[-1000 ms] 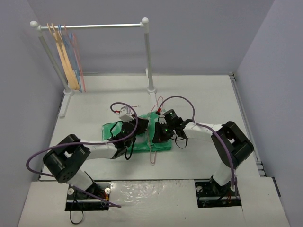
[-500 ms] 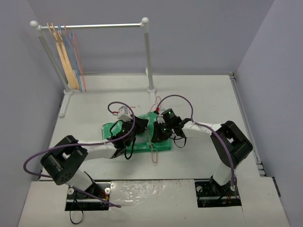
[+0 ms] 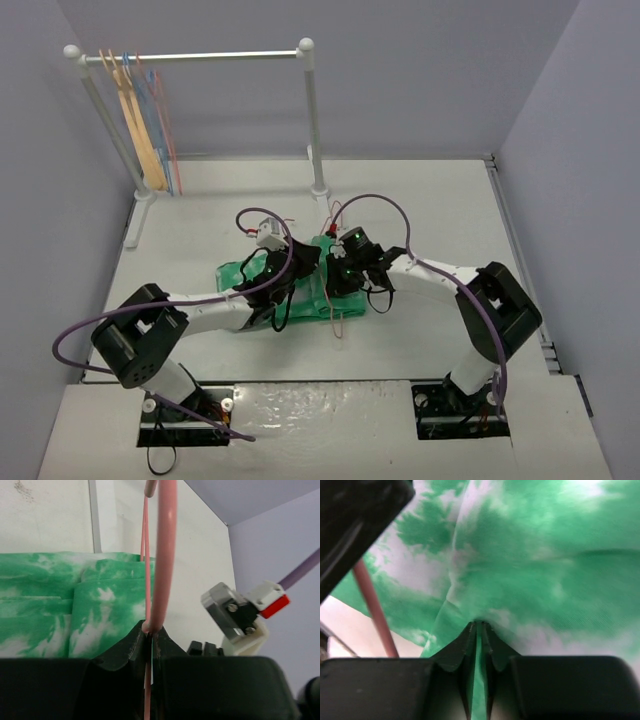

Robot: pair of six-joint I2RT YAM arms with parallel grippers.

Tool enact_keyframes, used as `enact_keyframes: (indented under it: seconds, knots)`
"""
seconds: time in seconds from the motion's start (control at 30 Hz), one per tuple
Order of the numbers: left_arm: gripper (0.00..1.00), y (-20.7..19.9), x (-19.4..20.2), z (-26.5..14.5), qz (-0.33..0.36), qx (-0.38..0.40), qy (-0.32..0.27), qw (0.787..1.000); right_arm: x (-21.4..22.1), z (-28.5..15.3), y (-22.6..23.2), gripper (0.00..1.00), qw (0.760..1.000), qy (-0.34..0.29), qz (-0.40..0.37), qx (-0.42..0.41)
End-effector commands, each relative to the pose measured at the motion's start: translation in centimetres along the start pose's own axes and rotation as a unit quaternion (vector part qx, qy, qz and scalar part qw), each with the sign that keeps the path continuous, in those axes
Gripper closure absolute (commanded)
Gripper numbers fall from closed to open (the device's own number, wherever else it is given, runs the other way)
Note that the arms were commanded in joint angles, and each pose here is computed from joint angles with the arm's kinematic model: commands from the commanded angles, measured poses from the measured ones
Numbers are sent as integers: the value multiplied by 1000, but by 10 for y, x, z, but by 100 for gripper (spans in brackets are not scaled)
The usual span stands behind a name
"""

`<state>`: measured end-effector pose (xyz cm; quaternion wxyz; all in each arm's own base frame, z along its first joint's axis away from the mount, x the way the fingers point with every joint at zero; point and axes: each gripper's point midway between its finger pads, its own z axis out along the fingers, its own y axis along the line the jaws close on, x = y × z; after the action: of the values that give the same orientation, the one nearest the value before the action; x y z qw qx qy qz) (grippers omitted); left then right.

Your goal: Place the trousers on the hanger

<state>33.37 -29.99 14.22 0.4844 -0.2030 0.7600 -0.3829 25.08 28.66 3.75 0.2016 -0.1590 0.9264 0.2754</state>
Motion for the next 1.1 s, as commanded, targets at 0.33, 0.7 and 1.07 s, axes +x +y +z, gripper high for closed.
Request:
enact_keyframes:
  seconds: [0.33,0.7,1.07]
  knots:
    - [100,-90,-52,3,-14,77,-53,996,-92,-120,10,66,974,-176,-89,111]
    - [100,-86,-43,15,-3,56,-34,998,-79,-111,39,64,975,-187,-98,63]
    - [100,-81,-40,17,16,44,-30,998,-85,-91,45,64,974,-193,-107,51]
